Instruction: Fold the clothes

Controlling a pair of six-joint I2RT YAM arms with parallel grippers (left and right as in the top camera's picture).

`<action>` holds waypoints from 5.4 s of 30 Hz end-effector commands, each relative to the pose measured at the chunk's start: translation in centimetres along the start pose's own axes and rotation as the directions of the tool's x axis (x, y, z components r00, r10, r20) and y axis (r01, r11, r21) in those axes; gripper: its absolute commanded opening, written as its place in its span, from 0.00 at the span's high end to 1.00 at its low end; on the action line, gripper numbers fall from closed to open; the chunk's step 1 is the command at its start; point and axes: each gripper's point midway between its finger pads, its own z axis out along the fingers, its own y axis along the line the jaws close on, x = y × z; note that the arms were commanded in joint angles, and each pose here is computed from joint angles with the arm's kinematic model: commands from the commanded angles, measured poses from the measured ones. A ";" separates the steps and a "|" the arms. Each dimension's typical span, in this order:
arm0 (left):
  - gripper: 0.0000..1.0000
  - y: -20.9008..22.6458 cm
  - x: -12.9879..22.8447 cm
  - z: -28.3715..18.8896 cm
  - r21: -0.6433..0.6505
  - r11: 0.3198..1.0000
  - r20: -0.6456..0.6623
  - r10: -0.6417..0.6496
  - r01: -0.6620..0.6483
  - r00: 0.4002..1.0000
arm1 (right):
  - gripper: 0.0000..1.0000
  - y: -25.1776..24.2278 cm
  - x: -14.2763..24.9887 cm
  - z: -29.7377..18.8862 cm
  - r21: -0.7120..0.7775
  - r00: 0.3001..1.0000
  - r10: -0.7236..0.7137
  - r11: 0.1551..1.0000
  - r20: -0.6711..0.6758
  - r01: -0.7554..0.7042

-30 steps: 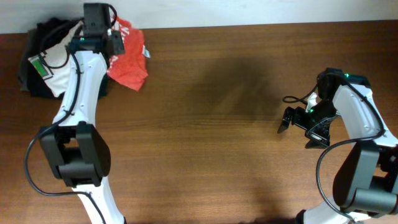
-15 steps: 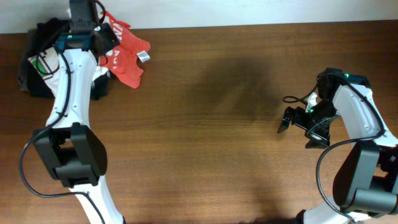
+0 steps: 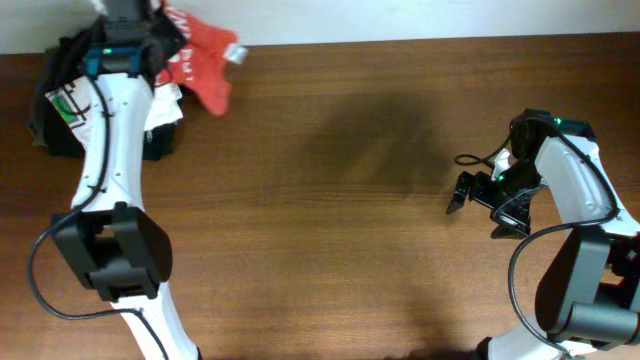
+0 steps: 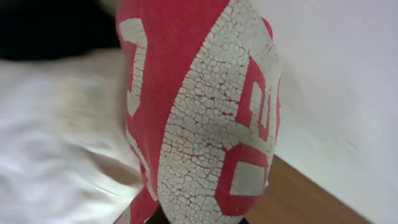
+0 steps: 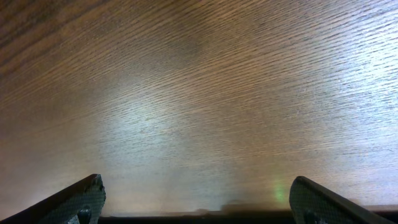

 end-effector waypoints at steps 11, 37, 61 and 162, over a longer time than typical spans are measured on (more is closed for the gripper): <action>0.80 16.5 -1.7 4.3 -0.339 0.939 -0.038 -0.078 0.061 0.996 | 0.02 0.1 -0.2 -0.4 0.005 1.000 -0.004 1.000 0.017 0.004; 0.83 15.7 -4.9 2.3 -0.062 0.997 -0.069 -0.052 0.048 0.996 | 0.02 0.1 -0.2 -0.4 0.005 1.000 -0.004 1.000 0.016 0.004; 0.88 25.3 -0.4 7.3 -0.474 0.872 -0.153 0.053 -0.120 0.987 | 0.02 0.1 -0.2 -0.4 0.005 1.000 -0.004 1.000 0.017 0.004; 0.01 8.8 22.6 -28.5 0.371 0.662 0.613 0.352 -0.652 0.707 | 0.02 0.1 -0.2 -0.4 0.005 1.000 -0.004 1.000 0.017 0.004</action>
